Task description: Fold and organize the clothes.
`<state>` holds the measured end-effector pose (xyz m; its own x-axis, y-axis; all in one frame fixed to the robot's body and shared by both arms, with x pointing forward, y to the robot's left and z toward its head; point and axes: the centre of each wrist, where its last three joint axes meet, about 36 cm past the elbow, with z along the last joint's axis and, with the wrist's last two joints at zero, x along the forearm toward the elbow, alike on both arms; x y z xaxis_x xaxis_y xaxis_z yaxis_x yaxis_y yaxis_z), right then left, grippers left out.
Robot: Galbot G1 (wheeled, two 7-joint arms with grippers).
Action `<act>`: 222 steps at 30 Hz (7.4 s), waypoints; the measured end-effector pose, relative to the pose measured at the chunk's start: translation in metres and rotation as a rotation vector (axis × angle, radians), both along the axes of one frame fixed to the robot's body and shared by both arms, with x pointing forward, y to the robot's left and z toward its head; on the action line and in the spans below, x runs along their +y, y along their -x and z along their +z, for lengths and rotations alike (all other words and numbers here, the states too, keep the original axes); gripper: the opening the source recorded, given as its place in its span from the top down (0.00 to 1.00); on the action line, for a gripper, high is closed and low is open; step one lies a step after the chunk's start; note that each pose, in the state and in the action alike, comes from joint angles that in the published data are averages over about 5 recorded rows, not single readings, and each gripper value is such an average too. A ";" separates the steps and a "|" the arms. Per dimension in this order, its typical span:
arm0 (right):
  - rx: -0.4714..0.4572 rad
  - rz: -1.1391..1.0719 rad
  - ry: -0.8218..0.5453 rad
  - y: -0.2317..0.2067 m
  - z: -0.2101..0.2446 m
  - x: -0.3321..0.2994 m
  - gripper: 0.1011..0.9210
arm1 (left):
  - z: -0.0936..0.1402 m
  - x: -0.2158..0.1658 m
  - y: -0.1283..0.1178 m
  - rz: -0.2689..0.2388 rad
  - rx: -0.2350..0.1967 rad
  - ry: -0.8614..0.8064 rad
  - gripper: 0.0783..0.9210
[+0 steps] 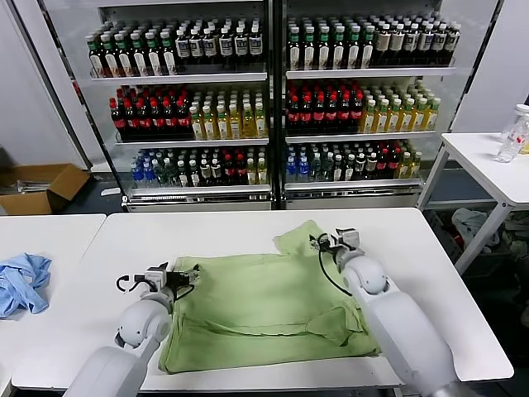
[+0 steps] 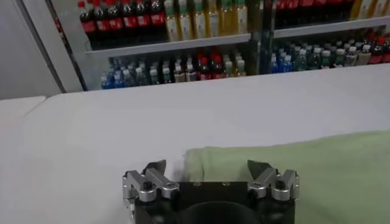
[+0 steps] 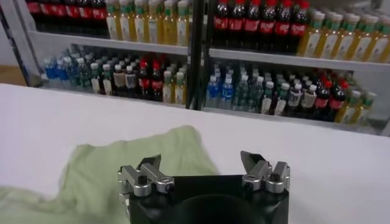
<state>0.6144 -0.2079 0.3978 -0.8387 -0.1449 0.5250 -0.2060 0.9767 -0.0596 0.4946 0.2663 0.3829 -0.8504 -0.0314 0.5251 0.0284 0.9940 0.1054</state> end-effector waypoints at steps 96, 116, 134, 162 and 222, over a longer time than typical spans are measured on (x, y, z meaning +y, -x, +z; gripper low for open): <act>-0.030 -0.020 -0.027 0.319 0.041 -0.057 0.12 | -0.003 -0.023 0.160 0.074 0.007 0.069 0.86; -0.053 -0.024 -0.028 0.328 0.052 -0.062 0.12 | 0.077 0.104 0.137 0.246 -0.180 0.160 0.98; -0.060 -0.029 -0.019 0.330 0.054 -0.067 0.12 | 0.091 -0.010 0.147 0.040 -0.106 0.796 0.98; -0.043 -0.026 -0.043 0.307 0.041 -0.064 0.12 | 0.043 -0.026 0.129 0.055 -0.130 0.433 0.21; -0.159 -0.036 -0.080 0.311 0.056 -0.064 0.12 | 0.065 0.169 0.120 0.314 -0.167 1.007 0.98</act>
<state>0.3031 -0.2716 0.4534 -0.9156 -0.1493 0.3734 -0.1652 0.9862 -0.0107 0.3744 0.4357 0.4480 -0.9434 0.1214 0.3087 -0.1832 0.5852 -0.7900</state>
